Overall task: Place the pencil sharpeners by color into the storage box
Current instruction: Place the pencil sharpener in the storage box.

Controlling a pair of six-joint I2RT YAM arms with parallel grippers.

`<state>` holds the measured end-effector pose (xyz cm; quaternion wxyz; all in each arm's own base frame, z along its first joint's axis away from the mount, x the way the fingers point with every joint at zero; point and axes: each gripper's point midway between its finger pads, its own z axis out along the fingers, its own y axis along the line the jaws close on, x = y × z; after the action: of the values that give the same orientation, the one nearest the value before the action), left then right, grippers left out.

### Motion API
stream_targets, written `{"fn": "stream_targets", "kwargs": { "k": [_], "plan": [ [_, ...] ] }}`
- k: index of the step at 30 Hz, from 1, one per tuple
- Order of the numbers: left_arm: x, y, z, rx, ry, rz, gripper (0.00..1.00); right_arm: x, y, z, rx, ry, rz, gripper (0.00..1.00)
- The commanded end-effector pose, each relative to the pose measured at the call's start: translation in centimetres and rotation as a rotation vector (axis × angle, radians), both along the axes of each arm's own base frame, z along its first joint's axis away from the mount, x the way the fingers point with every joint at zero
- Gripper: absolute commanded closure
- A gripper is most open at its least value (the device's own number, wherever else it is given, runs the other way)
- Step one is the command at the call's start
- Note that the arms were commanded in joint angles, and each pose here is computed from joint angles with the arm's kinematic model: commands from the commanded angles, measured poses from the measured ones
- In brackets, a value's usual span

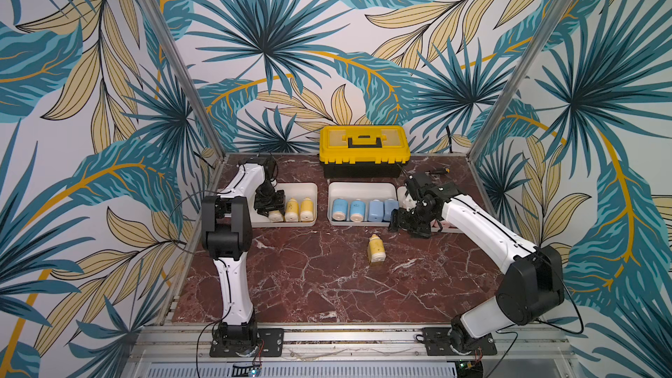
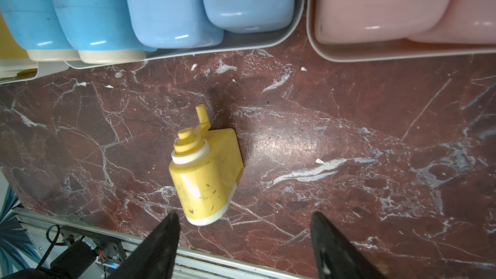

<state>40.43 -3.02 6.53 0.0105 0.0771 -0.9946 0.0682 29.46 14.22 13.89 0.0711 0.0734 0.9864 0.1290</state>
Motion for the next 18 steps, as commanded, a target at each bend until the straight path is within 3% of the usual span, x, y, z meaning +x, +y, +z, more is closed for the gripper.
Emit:
{"fn": "stream_targets", "kwargs": {
  "k": [1, 10, 18],
  "plan": [
    [0.4, -0.1, -0.4, -0.003, 0.003, -0.005, 0.39, -0.5, -0.2, -0.3, 0.005, 0.01, -0.004, 0.22],
    [1.2, 0.0, 0.8, 0.0, -0.033, 0.011, 0.33, -0.6, -0.1, -0.2, 0.008, 0.008, -0.003, 0.22],
    [2.6, 0.5, 4.4, 0.031, -0.138, 0.042, 0.32, -0.6, 0.0, -0.1, 0.02, 0.004, -0.001, 0.22]
  ]
}}
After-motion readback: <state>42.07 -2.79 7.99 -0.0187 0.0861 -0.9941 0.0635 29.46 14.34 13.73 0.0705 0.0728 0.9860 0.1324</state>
